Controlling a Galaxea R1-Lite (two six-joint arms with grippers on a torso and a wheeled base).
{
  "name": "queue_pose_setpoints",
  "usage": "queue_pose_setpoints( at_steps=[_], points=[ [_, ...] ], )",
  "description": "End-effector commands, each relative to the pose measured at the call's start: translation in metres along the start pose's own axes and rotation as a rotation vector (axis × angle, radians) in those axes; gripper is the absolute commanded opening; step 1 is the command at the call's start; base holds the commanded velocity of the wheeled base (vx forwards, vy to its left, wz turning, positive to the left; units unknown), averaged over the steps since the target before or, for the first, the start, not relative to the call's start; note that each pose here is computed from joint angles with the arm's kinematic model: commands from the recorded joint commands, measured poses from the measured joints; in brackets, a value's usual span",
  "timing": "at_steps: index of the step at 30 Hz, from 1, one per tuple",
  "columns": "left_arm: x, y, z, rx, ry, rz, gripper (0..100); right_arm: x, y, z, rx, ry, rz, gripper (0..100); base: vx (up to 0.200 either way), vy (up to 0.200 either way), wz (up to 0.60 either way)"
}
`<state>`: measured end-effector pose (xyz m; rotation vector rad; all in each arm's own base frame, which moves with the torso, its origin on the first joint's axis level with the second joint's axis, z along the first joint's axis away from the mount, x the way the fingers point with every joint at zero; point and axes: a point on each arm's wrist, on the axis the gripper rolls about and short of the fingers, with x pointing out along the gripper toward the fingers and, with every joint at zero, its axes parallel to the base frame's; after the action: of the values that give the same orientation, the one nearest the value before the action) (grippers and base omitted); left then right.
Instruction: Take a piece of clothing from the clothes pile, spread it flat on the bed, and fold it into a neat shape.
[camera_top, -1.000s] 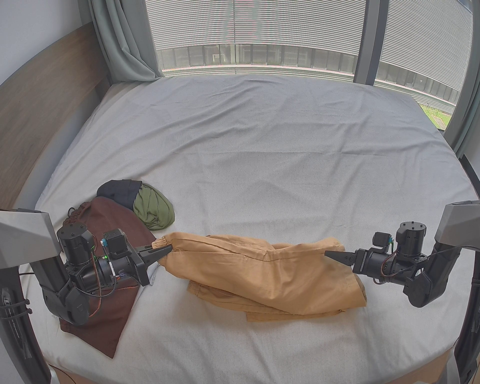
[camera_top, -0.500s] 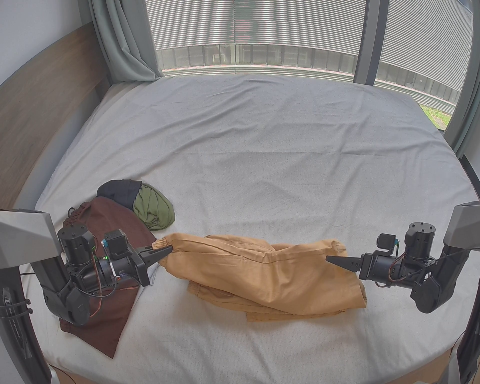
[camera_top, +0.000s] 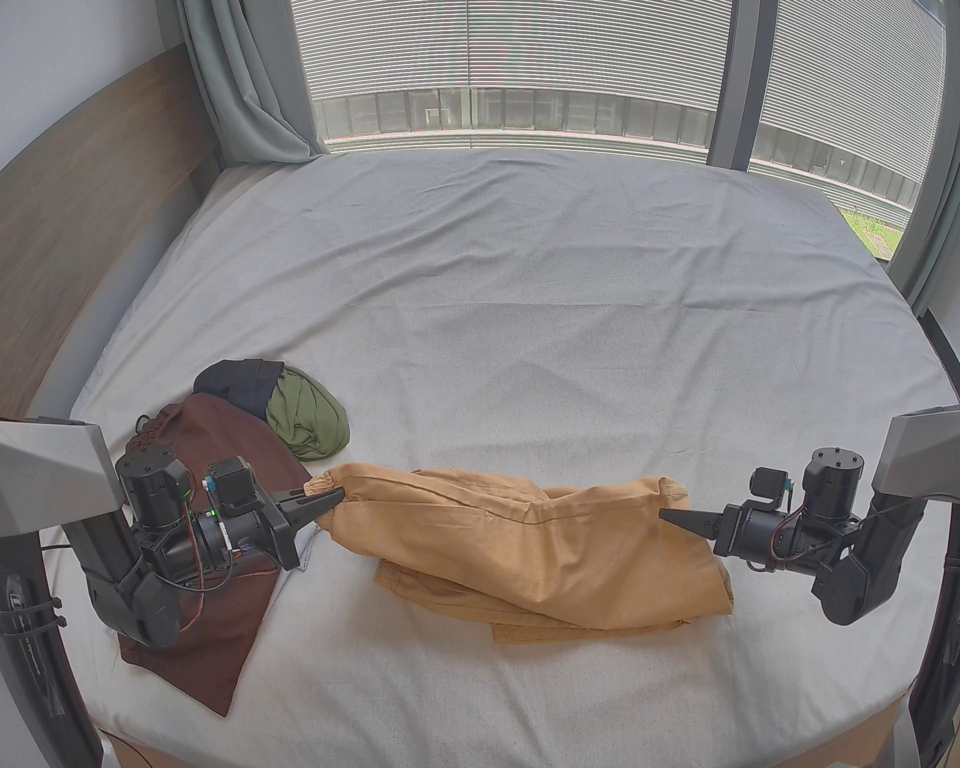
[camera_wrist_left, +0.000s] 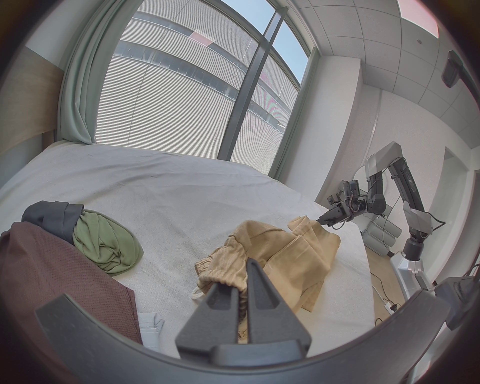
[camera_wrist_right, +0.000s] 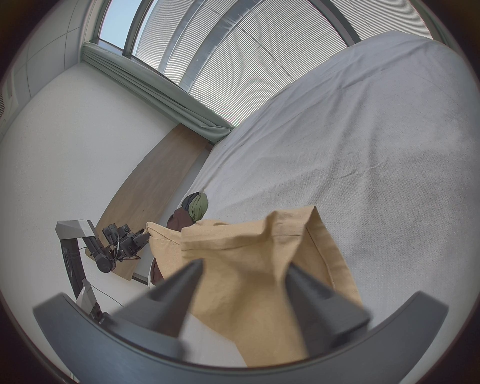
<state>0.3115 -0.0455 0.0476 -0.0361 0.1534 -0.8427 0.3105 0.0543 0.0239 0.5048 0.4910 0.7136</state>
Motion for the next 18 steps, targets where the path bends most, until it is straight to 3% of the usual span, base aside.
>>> queue_pose_setpoints(
  at_steps=[1,18],
  points=[
    [0.0,0.001,0.0,-0.001,-0.001,0.004,0,-0.001,-0.002,-0.003,0.01,0.01,-0.008,0,0.0,0.0,0.0],
    [0.002,0.012,0.0,-0.002,-0.014,0.053,0,-0.024,0.016,-0.024,-0.007,0.086,-0.012,0,0.0,0.0,0.0]
  ],
)
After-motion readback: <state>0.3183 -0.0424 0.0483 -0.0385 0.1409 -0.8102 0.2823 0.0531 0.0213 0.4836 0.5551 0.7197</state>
